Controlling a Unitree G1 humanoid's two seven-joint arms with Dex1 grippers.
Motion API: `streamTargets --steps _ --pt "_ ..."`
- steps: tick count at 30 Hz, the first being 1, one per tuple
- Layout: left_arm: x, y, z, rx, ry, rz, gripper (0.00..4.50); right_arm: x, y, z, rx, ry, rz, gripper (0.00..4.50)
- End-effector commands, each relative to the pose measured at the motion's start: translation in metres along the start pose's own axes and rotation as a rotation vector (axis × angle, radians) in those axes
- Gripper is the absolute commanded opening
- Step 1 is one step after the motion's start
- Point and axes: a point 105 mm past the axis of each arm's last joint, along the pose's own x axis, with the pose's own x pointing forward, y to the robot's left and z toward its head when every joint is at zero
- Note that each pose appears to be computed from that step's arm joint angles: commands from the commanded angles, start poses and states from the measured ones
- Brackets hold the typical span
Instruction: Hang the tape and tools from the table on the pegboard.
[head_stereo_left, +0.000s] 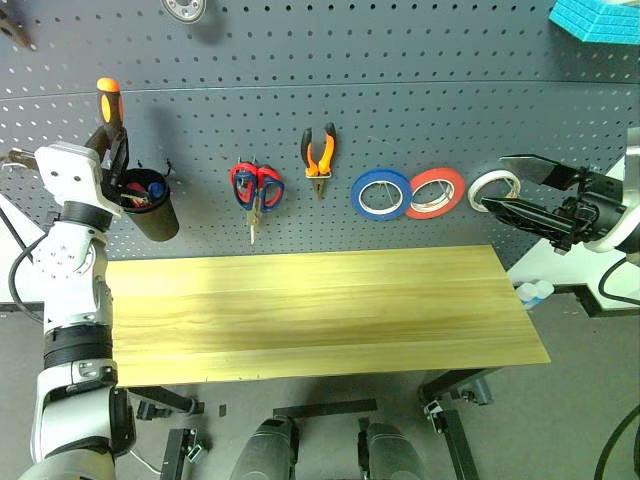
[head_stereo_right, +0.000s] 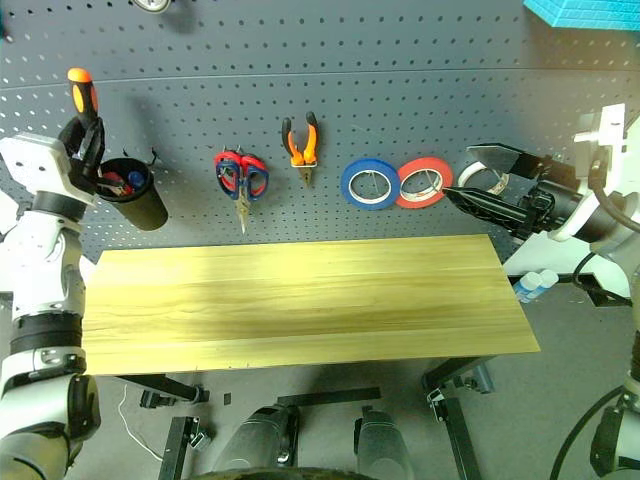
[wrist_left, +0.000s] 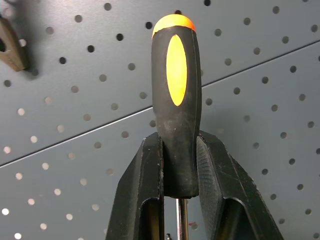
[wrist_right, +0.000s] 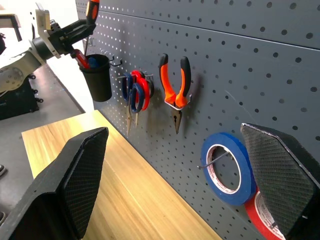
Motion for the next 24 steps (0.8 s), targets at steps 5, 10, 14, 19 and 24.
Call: streamTargets --steps 5,10,14,19,24 --pt "-0.0016 0.0154 0.0025 0.027 0.006 0.06 0.52 -0.0039 -0.0004 0.0133 -0.052 -0.018 -0.013 4.5" --pt "-0.0001 0.0124 0.0015 0.029 0.01 0.048 0.52 -0.0059 -0.001 0.0124 -0.052 -0.015 -0.021 4.5" --pt "0.0006 0.0121 0.0016 0.023 0.007 0.052 0.52 -0.0069 -0.0013 0.0125 -0.053 -0.013 -0.026 4.5" --pt "0.0014 0.0151 -0.0016 0.023 0.023 0.075 0.52 -0.0075 -0.0015 0.0124 -0.055 -0.012 -0.029 4.5" --pt "0.0017 0.0177 -0.0035 0.02 0.031 0.099 2.15 -0.0078 -0.0012 0.0121 -0.056 -0.01 -0.029 4.5"
